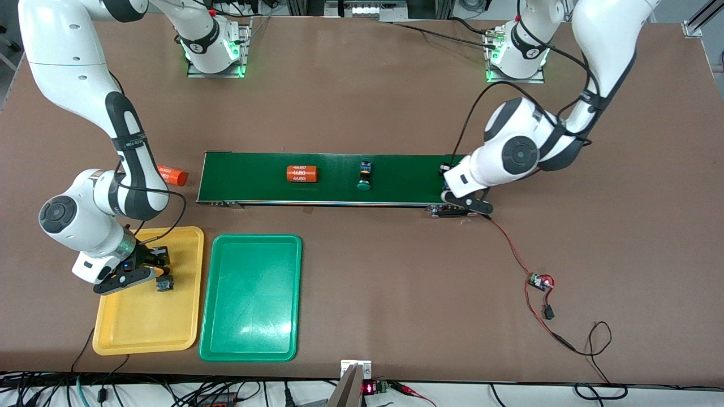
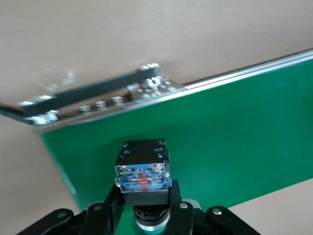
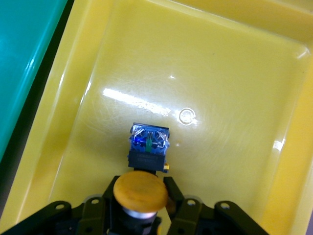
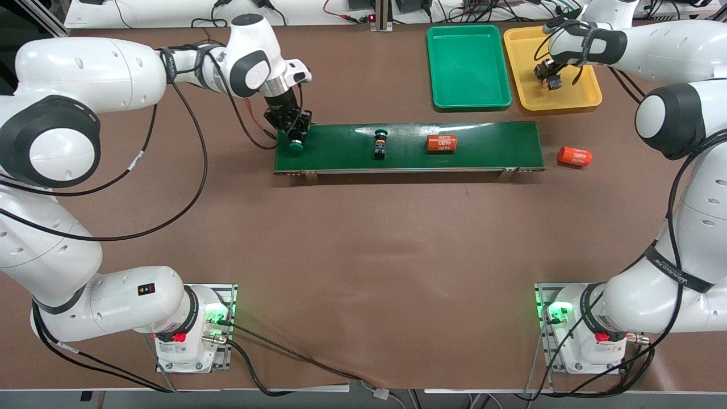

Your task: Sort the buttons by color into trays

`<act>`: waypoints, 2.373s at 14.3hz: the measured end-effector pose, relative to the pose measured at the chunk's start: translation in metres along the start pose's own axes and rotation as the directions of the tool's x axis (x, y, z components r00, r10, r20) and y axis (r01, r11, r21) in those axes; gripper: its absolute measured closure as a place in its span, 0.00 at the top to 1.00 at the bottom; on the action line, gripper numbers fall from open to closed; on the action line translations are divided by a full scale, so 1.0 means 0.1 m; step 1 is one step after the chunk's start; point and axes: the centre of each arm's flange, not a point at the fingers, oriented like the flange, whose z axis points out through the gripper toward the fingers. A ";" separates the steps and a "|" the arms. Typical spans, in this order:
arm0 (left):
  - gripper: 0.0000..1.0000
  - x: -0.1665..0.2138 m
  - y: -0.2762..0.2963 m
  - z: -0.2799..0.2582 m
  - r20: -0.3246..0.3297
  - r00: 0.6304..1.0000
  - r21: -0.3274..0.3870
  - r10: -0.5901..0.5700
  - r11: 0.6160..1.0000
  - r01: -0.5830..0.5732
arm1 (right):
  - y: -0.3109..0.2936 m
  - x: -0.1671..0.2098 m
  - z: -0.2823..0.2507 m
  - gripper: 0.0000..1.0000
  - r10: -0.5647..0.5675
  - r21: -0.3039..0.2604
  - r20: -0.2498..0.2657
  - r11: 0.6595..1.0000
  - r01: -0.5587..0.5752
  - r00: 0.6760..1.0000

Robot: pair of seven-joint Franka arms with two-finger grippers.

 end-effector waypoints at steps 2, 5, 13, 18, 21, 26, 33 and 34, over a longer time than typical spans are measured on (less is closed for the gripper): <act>0.41 -0.02 0.11 0.04 0.003 1.000 0.003 -0.001 1.000 0.001 | 0.00 0.00 0.00 0.65 0.003 0.001 -0.001 1.000 -0.003 1.000; 0.41 0.00 0.06 0.04 0.001 1.000 0.004 -0.016 1.000 0.016 | 0.03 -0.01 0.00 0.96 0.007 0.000 -0.002 1.000 -0.007 1.000; 1.00 0.09 -0.04 -0.55 -0.142 0.989 0.032 -0.038 0.999 0.043 | -0.50 0.27 -0.35 1.00 0.144 0.077 0.003 0.987 -0.144 0.990; 1.00 0.07 -0.84 -1.90 -0.240 0.952 0.094 -0.191 0.971 0.219 | -1.30 0.23 -0.99 1.00 0.321 0.119 0.140 0.934 -0.338 0.937; 1.00 -0.07 -1.33 -2.53 -0.242 0.932 0.124 -0.271 0.944 0.306 | -2.13 0.14 -1.12 1.00 0.418 0.121 0.200 0.887 -0.446 0.886; 1.00 -0.49 -2.00 -3.43 -0.271 0.937 0.173 -0.219 0.947 0.271 | -3.45 0.04 -1.15 1.00 0.429 0.113 0.257 0.877 -0.467 0.866; 1.00 -0.70 -2.01 -3.78 -0.301 0.930 0.160 -0.210 0.950 0.267 | -4.05 -0.21 -1.02 1.00 0.443 0.042 0.282 0.880 -0.472 0.851; 1.00 -0.70 -2.01 -3.77 -0.297 0.932 0.161 -0.209 0.951 0.264 | -4.12 -0.22 -1.03 1.00 0.461 0.021 0.273 0.875 -0.484 0.845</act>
